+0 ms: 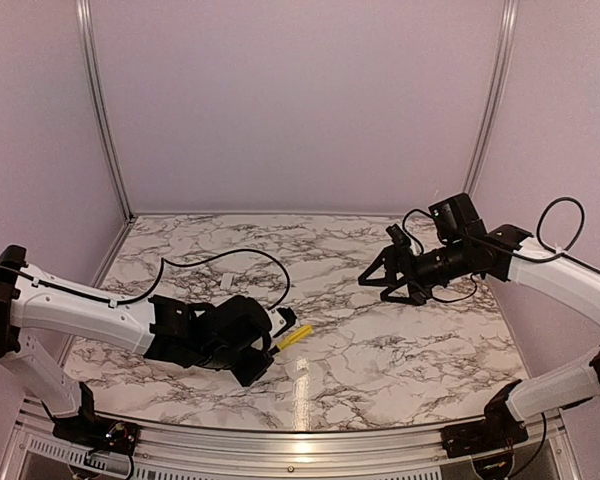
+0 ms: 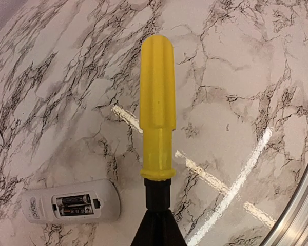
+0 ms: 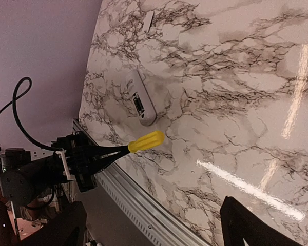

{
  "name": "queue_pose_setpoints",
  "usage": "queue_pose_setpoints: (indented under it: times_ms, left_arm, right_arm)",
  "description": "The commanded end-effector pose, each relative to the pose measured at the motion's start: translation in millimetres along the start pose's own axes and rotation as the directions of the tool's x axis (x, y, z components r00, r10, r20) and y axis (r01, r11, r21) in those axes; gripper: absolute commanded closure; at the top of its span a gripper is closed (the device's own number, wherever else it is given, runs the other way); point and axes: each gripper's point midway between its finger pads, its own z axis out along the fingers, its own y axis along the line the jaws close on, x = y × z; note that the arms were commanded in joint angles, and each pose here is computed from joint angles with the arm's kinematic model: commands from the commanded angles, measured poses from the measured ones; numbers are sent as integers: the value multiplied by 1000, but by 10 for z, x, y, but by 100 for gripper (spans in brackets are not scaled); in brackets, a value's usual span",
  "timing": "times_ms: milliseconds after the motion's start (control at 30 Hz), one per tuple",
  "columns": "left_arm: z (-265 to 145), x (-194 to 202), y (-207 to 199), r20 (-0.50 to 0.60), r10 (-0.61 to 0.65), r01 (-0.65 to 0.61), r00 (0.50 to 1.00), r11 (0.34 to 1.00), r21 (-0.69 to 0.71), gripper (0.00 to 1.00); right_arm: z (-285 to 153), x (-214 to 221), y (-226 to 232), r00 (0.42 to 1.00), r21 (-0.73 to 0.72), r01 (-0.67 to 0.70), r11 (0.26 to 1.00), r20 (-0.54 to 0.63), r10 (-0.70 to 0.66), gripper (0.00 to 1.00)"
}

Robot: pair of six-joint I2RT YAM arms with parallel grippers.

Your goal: Unload the batteries from the remote control

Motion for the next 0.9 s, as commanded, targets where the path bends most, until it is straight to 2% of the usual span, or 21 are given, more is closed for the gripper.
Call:
queue_pose_setpoints:
  times_ms: [0, 167, 333, 500, 867]
  left_arm:
    - [-252, -423, 10, 115, 93, -92, 989, 996, -16, 100]
    - [-389, -692, -16, 161, 193, -191, 968, 981, -26, 100]
    - [-497, -950, -55, 220, 238, -237, 946, 971, -32, 100]
    - [-549, -1138, -105, 254, 255, -257, 933, 966, -27, 100]
    - [-595, -1262, -222, 284, 333, -338, 899, 941, -34, 100]
  right_arm:
    - [-43, 2, 363, 996, -166, -69, 984, -61, 60, 11]
    - [-15, 79, 548, 983, -283, -129, 950, -163, 85, 13]
    - [52, 220, 566, 959, -352, -209, 912, -258, 121, 14]
    - [90, 263, 569, 939, -364, -255, 896, -313, 141, 16]
    - [224, 311, 697, 903, -378, -314, 871, -402, 151, 26]
